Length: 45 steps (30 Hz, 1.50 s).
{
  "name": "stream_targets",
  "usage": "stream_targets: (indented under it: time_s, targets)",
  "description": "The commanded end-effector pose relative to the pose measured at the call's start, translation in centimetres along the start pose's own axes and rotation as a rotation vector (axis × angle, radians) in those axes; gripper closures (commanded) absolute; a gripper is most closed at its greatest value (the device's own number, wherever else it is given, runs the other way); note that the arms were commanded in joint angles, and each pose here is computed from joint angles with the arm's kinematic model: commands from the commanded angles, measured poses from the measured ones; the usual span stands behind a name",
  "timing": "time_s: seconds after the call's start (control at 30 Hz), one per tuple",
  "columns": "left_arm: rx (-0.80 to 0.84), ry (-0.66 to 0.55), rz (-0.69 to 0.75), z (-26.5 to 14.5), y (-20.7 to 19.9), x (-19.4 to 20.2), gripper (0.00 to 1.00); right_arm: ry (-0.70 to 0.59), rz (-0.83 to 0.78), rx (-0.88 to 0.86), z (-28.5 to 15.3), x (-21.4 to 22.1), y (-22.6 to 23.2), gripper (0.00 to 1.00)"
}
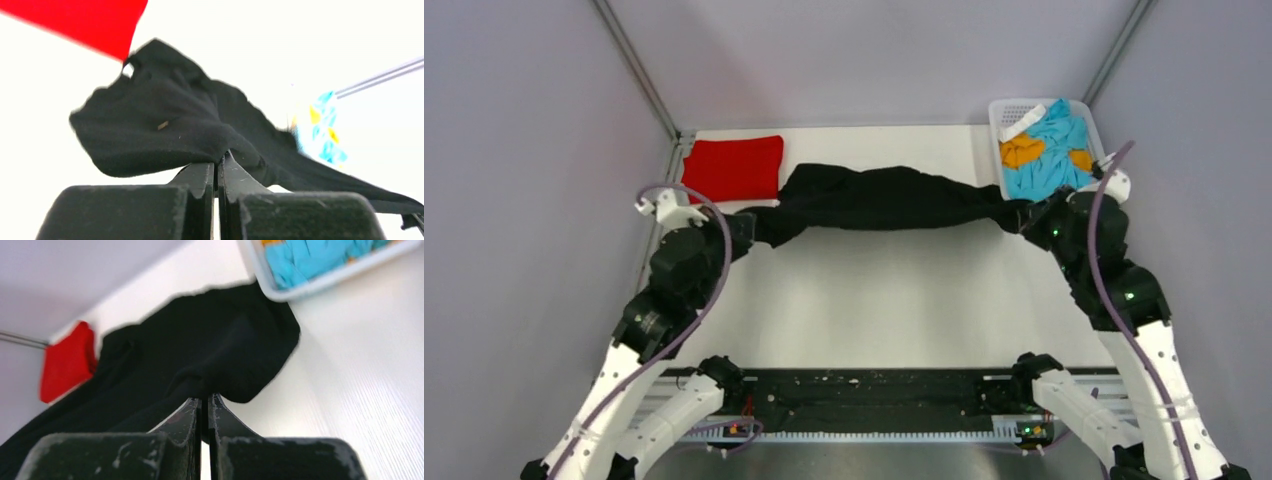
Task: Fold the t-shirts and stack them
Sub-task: Flatten out the tshirt
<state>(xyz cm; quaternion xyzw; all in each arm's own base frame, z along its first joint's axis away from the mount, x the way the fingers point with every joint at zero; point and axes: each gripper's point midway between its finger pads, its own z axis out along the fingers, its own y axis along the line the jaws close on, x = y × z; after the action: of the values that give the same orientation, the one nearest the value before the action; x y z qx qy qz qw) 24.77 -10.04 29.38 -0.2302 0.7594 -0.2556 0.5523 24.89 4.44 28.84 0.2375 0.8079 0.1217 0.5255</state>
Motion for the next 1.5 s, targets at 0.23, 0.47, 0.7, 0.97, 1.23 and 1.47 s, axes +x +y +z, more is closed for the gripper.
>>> stream_targets:
  time_s: [0.23, 0.47, 0.7, 0.97, 1.23, 1.47]
  targets:
    - [0.360, -0.406, 0.117, -12.9, -12.2, -18.3, 1.00, -0.348, -0.080, -0.423, -15.1, -15.9, 9.2, 1.00]
    - [0.764, -0.545, 0.197, -24.5, -18.9, -23.3, 1.00, -0.470, -0.109, -0.635, -24.0, -19.2, 11.1, 1.00]
    - [0.823, -0.598, 0.241, -26.8, -20.6, -25.1, 1.00, -0.509, -0.066, -0.659, -25.8, -19.2, 10.3, 1.00]
    - [0.465, -0.610, 0.234, -14.7, -17.4, -24.2, 1.00, -0.455, -0.033, -0.446, -18.0, -17.8, 8.6, 1.00]
    - [-0.185, -0.511, 0.361, 6.3, -7.4, -16.7, 1.00, -0.299, -0.043, 0.032, 0.3, -10.6, 3.3, 1.00]
    - [-0.352, -0.155, 0.486, 24.0, 0.2, -4.7, 1.00, -0.112, -0.143, 0.236, 14.6, -1.8, 0.0, 1.00]
